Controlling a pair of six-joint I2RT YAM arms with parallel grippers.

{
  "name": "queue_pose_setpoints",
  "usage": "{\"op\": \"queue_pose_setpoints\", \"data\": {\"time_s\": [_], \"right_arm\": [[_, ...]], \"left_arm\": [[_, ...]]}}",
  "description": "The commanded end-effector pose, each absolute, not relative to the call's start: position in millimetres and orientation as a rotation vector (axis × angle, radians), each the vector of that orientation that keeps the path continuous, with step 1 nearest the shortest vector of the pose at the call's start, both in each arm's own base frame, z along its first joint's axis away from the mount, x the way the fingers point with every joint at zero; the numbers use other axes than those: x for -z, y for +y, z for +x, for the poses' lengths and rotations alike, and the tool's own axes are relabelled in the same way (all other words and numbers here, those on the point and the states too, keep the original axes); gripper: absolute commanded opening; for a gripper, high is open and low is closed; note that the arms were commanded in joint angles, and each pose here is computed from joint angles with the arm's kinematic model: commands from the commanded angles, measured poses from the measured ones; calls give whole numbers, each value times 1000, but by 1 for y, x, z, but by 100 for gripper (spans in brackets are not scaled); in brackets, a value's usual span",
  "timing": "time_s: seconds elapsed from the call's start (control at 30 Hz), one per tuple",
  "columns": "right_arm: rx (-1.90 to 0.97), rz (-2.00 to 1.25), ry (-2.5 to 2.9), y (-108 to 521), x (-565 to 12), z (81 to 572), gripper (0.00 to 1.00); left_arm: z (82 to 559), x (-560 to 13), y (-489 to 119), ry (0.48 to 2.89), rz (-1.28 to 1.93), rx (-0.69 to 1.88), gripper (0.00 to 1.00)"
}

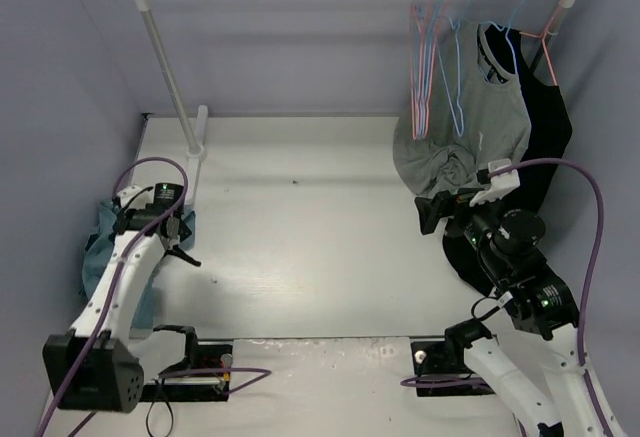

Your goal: Place the t-shirt on the hanger

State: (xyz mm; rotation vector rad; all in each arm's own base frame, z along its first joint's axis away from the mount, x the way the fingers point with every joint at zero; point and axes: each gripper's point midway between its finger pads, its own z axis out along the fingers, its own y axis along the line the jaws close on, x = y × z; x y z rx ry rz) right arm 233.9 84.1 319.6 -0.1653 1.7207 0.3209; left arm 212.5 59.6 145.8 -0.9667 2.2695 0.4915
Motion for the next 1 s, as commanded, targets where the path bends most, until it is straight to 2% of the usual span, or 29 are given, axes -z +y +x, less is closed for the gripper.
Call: {"op": "queue_pose_setpoints", "data": {"time_s": [0.0, 0.2, 0.4, 0.47, 0.53, 0.57, 0.6, 0.67, 0.77, 0.8, 0.97], "right_arm": [[-319, -179, 1671, 90, -335, 244, 100], [-368, -227, 1679, 99, -334, 239, 100], [-427, -284, 1702, 113, -331, 238, 100], [-435, -298, 1713, 116, -328, 240, 100], [-451, -314, 1728, 120, -325, 242, 100], [-454, -322, 1729, 121, -326, 243, 100], [-462, -333, 1733, 124, -325, 244, 100], [-468, -340, 1734, 127, -327, 247, 100], [-479, -359, 1724, 131, -331, 250, 100], [-481, -360, 1729, 132, -330, 253, 100], [-492, -336, 1742, 139, -332, 270, 100]], "left_arm": [[223, -144, 86, 2105, -1213, -574, 84], [204, -107, 139, 2062, -1446, -822, 84], [178, -52, 161, 2153, -1649, -902, 84], [179, -35, 158, 2215, -1676, -859, 82], [187, -24, 146, 2287, -1674, -741, 68], [195, -23, 144, 2316, -1640, -689, 38], [202, -23, 140, 2339, -1605, -631, 22], [226, -41, 127, 2366, -1507, -453, 0], [254, -91, 100, 2366, -1216, -368, 0], [276, -118, 76, 2357, -1046, -304, 0], [302, -220, -17, 2278, -578, -21, 0]]}}
